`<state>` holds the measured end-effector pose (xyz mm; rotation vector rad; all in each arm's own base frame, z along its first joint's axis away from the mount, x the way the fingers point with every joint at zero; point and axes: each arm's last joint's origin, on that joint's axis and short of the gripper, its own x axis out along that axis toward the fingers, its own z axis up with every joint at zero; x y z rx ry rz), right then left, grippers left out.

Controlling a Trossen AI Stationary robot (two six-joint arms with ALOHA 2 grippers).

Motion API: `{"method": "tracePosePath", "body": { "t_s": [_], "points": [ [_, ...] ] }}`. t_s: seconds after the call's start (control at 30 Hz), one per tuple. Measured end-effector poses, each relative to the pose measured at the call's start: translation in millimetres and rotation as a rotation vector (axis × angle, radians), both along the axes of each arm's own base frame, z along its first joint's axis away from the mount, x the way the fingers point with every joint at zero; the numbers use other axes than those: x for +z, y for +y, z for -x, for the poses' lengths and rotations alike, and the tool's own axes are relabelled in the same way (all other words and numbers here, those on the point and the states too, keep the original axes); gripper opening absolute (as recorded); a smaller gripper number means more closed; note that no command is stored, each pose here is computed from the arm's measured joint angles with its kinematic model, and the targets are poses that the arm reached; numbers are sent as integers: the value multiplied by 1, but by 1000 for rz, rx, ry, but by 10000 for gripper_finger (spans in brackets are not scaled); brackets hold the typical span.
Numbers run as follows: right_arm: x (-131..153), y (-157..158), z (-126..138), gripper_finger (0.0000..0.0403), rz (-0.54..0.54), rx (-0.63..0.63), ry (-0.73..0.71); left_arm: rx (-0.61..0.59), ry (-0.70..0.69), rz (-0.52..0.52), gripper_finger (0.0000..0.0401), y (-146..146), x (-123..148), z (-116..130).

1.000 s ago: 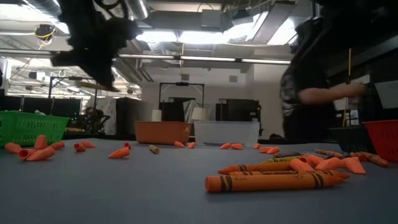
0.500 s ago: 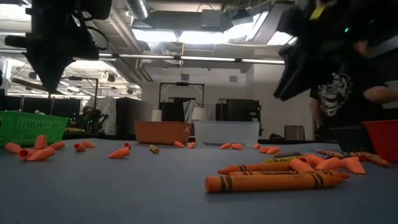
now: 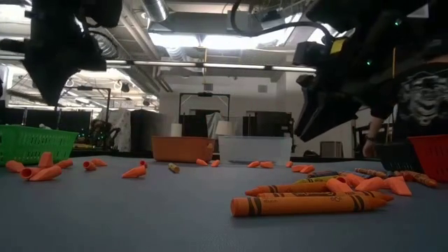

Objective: Sort crayons
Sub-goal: Put the yellow crayon into the green bin, then put the light orange crayon into the red bin

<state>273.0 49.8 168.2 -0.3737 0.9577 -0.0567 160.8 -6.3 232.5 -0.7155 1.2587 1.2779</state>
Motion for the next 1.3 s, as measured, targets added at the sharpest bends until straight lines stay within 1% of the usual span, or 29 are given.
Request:
{"method": "tracePosePath", "body": {
  "t_s": [0.2,0.4,0.6,0.9,1.03,1.3],
  "points": [
    [-6,3,-6,117,-32,73,-1,39,91,-5,5,1,-25,13],
    [-7,4,-5,117,-61,107,15,39,110,-7,5,1,-37,18],
    [-6,4,-5,117,-62,107,13,37,115,-10,10,1,-39,19],
    [-6,4,-5,117,-62,107,14,37,94,-9,59,1,-39,17],
    [-8,5,-5,117,-61,108,21,37,86,-8,72,1,-39,16],
    [-18,7,-6,117,-84,214,81,36,70,-9,75,1,-40,15]
  ]
}}
